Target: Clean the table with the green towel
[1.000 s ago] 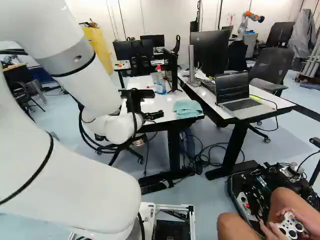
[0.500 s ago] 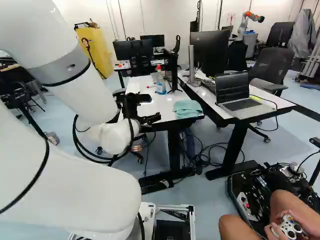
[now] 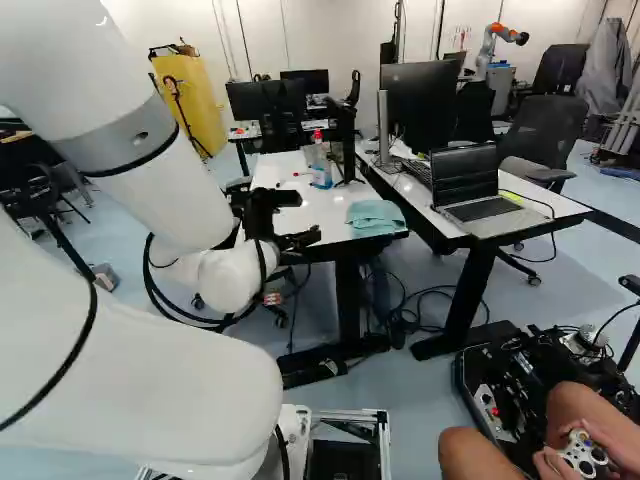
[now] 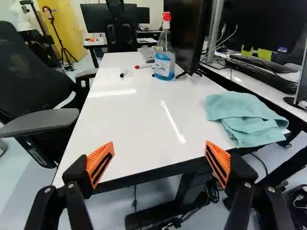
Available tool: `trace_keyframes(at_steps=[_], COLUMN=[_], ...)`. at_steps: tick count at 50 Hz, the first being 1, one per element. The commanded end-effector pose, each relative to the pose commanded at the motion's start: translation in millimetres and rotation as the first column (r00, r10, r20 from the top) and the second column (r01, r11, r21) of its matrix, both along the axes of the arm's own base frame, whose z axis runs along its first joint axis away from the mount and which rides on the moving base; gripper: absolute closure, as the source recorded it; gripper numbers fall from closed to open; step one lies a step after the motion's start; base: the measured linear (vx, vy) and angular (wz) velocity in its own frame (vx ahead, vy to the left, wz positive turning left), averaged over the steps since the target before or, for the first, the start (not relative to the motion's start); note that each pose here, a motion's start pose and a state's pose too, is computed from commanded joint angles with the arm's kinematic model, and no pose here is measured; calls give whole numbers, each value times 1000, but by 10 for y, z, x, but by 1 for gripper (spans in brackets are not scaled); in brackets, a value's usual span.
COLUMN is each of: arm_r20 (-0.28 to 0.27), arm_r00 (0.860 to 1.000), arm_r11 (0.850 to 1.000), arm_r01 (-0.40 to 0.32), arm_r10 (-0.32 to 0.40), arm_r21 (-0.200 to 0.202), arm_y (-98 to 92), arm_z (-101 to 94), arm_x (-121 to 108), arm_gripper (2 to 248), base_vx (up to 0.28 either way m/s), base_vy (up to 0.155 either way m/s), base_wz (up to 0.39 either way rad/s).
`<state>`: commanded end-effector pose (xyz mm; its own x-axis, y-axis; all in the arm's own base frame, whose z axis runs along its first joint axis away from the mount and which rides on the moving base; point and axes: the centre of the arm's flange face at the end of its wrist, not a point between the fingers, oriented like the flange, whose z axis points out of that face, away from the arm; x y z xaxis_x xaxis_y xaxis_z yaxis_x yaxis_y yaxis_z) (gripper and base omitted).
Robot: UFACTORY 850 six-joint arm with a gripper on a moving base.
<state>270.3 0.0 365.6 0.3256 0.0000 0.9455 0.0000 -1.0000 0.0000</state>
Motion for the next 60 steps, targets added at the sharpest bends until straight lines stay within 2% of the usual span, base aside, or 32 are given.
trace_keyframes(at_steps=[60], arm_r20=[0], arm_r00=[1000], arm_r11=[1000], arm_r01=[0], arm_r10=[0], arm_r21=[0], arm_y=[0], arm_z=[0], arm_x=[0], arm_gripper=[3], base_vx=[0], base_vy=[0], base_wz=[0])
